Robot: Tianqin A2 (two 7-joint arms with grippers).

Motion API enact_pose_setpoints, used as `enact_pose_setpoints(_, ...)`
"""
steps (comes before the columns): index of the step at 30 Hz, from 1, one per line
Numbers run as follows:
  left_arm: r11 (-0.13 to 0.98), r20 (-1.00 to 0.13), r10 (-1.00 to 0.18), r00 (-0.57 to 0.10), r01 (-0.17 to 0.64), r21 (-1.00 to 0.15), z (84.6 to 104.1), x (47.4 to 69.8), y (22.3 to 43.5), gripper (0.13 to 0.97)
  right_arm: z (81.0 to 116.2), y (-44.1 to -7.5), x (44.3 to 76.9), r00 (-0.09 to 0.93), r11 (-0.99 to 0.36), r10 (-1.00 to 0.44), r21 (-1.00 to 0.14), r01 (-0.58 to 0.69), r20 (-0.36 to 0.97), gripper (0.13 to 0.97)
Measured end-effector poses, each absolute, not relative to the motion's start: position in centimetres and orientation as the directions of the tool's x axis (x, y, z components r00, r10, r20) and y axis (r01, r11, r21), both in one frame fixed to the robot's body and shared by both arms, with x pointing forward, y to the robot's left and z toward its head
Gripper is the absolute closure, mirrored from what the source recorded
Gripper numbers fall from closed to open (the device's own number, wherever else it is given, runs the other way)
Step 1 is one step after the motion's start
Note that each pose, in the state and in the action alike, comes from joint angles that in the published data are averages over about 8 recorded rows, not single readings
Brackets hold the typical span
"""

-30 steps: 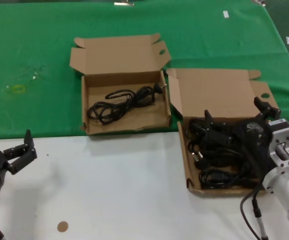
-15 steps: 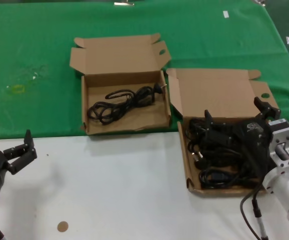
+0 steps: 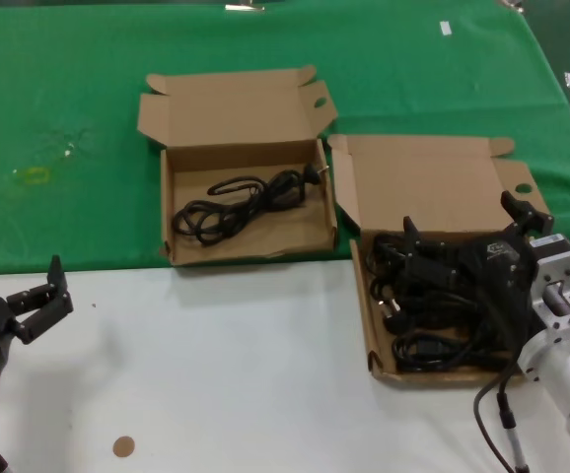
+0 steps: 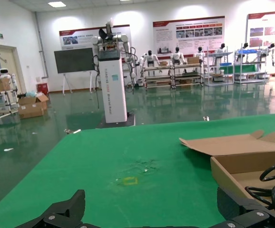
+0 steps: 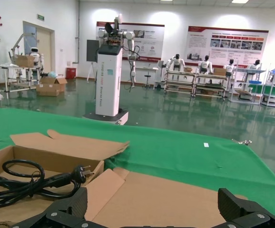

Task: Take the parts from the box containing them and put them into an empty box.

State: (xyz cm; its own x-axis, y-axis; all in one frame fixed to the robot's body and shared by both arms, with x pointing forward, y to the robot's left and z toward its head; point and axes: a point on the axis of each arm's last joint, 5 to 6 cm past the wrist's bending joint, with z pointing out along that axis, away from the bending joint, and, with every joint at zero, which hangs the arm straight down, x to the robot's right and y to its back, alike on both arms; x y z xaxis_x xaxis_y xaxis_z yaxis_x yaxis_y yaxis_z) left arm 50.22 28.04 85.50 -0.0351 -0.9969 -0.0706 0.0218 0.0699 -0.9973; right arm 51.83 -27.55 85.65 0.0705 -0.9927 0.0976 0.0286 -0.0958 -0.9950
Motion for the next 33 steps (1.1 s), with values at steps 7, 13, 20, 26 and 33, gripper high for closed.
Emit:
enact_pose_setpoints(7, 0.070, -0.071, -0.997, -0.035, 0.022, -0.997, 85.50, 50.22, 28.04, 0.132, 85.65, -27.55, 51.83, 0.070, -0.096, -0.993, -0.995, 0.029, 0.098, 0.130)
enact_pose_setpoints(13, 0.070, -0.071, -0.997, -0.035, 0.022, -0.997, 85.50, 50.22, 28.04, 0.132, 85.65, -27.55, 51.83, 0.070, -0.096, -0.993, -0.995, 0.029, 0.098, 0.130)
enact_pose_setpoints(20, 0.070, -0.071, -0.997, -0.035, 0.022, -0.997, 85.50, 50.22, 28.04, 0.132, 85.65, -27.55, 51.83, 0.070, -0.096, -0.993, -0.995, 0.029, 0.098, 0.130)
enact_pose_setpoints(26, 0.070, -0.071, -0.997, -0.035, 0.022, -0.997, 85.50, 50.22, 28.04, 0.132, 85.65, -27.55, 51.83, 0.070, -0.096, -0.993, -0.995, 0.029, 0.098, 0.130)
enact_pose_setpoints(33, 0.070, -0.071, -0.997, -0.035, 0.022, -0.997, 85.50, 50.22, 28.04, 0.132, 85.65, -27.55, 51.83, 0.070, -0.096, -0.993, -0.995, 0.029, 0.098, 0.130)
